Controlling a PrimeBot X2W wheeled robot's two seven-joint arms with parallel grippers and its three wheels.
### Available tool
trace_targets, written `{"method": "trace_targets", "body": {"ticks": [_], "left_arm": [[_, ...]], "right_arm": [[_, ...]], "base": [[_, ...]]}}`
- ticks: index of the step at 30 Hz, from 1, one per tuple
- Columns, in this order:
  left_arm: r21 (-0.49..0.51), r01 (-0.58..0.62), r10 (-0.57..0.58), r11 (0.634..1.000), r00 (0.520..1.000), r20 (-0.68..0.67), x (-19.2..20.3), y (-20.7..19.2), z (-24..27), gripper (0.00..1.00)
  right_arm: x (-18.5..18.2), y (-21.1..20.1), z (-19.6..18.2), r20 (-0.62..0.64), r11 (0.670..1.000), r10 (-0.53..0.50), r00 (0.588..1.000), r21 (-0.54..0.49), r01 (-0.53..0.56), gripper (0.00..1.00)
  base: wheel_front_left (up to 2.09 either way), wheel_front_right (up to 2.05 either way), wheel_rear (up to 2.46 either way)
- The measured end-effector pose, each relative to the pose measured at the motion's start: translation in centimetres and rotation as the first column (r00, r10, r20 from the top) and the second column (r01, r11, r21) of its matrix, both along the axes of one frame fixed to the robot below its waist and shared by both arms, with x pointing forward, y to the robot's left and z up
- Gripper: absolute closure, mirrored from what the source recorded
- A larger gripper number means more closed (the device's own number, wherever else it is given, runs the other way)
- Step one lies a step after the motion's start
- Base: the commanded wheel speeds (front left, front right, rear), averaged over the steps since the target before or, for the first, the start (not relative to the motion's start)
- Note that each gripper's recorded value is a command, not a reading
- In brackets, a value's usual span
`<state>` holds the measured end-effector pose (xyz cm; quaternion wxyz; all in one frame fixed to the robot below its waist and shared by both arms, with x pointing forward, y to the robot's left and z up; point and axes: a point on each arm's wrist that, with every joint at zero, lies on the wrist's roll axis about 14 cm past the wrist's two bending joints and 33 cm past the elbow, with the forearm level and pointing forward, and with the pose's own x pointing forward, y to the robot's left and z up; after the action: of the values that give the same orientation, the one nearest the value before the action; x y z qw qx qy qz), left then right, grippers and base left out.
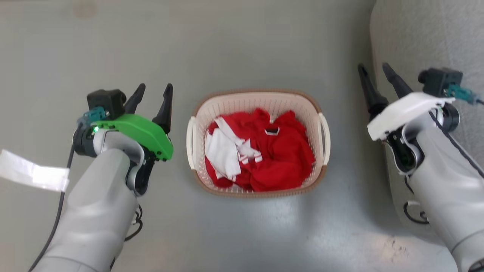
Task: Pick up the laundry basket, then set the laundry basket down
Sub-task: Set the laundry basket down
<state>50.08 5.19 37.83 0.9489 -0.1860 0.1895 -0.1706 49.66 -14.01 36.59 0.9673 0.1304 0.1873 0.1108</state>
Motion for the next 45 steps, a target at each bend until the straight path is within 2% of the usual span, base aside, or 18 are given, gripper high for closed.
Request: {"method": "trace_targets", "body": {"ticks": [7, 14, 20, 27, 34, 45], "left_arm": [[-0.002, -0.025, 0.025, 1.000, 0.996, 0.087, -1.0, 1.2, 3.4, 0.00], [-0.009, -0.058, 0.059, 0.998, 0.985, 0.163, -3.2, 2.4, 6.4, 0.00], [0.010, -0.078, 0.073, 0.997, 0.968, 0.242, -5.2, 3.1, 9.0, 0.00], [-0.012, -0.136, 0.131, 0.991, 0.928, 0.349, -7.0, 4.2, 12.8, 0.00], [-0.046, -0.200, 0.202, 0.979, 0.901, 0.384, -8.5, 5.9, 14.2, 0.00], [-0.053, -0.228, 0.230, 0.972, 0.889, 0.395, -10.1, 6.5, 14.1, 0.00]], "right_arm": [[-1.4, -0.3, 2.8, 0.069, 1.000, -0.017, 0.997, 0.012, 0.016, 0.00], [-2.2, -0.2, 8.0, 0.209, 0.999, -0.040, 0.977, 0.039, 0.033, 0.00], [-5.0, 0.0, 9.4, 0.250, 0.999, -0.039, 0.968, 0.021, 0.034, 0.00], [-6.4, -1.9, 14.0, 0.381, 0.994, -0.107, 0.918, 0.023, 0.106, 0.00], [-8.0, -1.8, 15.2, 0.428, 0.994, -0.101, 0.898, 0.005, 0.109, 0.00], [-9.5, -1.4, 14.8, 0.428, 0.993, -0.108, 0.897, 0.004, 0.117, 0.00]], "base": [[0.00, 0.00, 0.00], [0.00, 0.00, 0.00], [0.00, 0.00, 0.00], [0.00, 0.00, 0.00], [0.00, 0.00, 0.00], [0.00, 0.00, 0.00]]}}
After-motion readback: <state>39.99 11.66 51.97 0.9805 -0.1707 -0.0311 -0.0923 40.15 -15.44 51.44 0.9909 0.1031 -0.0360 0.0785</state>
